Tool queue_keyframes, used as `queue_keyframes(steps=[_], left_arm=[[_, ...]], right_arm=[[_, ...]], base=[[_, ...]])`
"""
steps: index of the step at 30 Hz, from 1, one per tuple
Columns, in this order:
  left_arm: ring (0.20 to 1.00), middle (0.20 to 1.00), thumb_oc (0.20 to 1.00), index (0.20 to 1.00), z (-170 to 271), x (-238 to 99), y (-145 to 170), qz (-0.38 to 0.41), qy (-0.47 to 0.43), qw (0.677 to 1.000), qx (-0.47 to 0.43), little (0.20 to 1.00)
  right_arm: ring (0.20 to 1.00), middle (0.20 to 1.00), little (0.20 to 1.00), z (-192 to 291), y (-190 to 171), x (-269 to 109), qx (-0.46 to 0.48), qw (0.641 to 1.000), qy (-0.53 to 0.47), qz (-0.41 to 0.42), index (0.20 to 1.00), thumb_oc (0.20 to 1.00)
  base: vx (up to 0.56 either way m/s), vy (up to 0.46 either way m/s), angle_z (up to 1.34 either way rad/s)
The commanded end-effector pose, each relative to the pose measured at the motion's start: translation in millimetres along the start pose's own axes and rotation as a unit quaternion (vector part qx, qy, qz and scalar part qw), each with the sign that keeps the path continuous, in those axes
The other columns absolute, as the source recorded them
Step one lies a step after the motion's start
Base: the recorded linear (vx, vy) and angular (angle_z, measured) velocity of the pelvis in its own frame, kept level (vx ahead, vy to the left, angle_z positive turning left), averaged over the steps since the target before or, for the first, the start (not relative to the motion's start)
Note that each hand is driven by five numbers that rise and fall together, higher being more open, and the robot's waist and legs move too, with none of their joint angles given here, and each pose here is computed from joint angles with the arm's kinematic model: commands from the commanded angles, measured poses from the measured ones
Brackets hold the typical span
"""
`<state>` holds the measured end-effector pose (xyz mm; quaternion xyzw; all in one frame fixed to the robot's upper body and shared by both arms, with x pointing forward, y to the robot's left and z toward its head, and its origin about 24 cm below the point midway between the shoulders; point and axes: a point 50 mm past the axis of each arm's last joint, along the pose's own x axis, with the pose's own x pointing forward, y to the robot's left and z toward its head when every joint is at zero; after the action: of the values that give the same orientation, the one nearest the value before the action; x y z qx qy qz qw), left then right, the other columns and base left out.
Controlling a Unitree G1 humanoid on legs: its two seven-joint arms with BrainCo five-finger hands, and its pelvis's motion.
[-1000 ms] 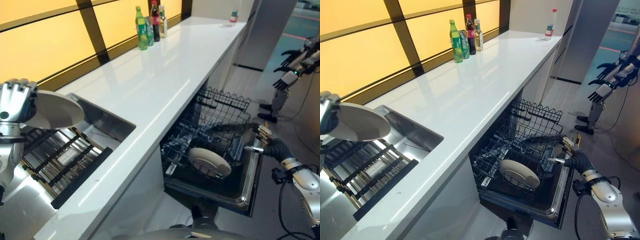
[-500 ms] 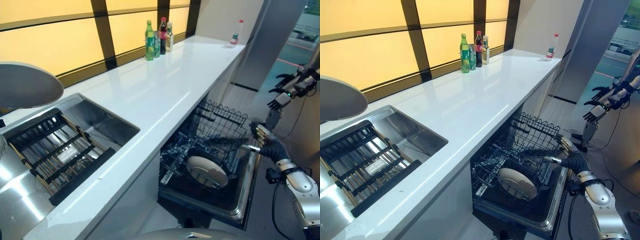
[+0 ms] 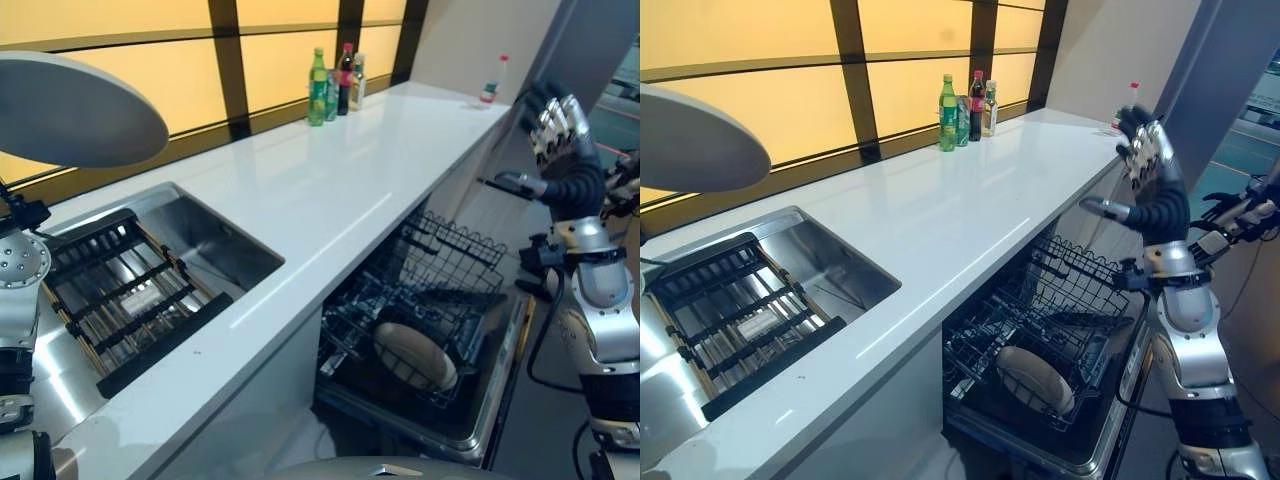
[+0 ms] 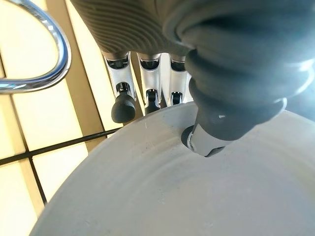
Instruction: Pick up plates and place into dishwasher.
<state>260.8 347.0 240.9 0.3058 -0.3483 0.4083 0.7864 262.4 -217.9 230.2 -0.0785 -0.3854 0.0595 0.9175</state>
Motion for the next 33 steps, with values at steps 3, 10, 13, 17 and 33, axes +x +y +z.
queue_keyframes(steps=[3, 10, 13, 17, 33], left_arm=[[0.200, 0.200, 0.200, 0.200, 43.0, 8.7, -36.5, -0.027, -0.030, 0.992, -0.123, 0.200], [0.200, 0.200, 0.200, 0.200, 70.1, -17.3, -86.5, -0.071, 0.010, 0.971, -0.228, 0.200], [0.200, 0.200, 0.200, 0.200, 82.6, -30.3, -107.0, -0.099, 0.032, 0.957, -0.271, 0.200], [0.200, 0.200, 0.200, 0.200, 101.3, -55.4, -131.6, -0.154, 0.051, 0.930, -0.328, 0.200], [0.200, 0.200, 0.200, 0.200, 151.3, -100.0, -159.8, -0.265, 0.066, 0.862, -0.428, 0.200]], right_arm=[[1.000, 1.000, 1.000, 35.1, 30.3, 29.3, 0.051, 0.992, -0.095, 0.064, 1.000, 1.000], [1.000, 1.000, 1.000, 26.4, 89.1, 41.9, 0.128, 0.981, -0.052, 0.137, 1.000, 1.000], [1.000, 1.000, 1.000, 28.0, 117.8, 44.3, 0.149, 0.972, -0.042, 0.174, 1.000, 1.000], [1.000, 1.000, 1.000, 29.4, 147.7, 46.7, 0.182, 0.960, -0.025, 0.210, 1.000, 1.000], [1.000, 1.000, 1.000, 34.9, 184.9, 50.7, 0.157, 0.963, -0.013, 0.218, 1.000, 1.000]], base=[[-0.07, -0.037, 0.15], [-0.06, -0.023, 0.01], [-0.05, -0.008, 0.00], [-0.03, -0.002, 0.01], [0.00, 0.002, 0.03]])
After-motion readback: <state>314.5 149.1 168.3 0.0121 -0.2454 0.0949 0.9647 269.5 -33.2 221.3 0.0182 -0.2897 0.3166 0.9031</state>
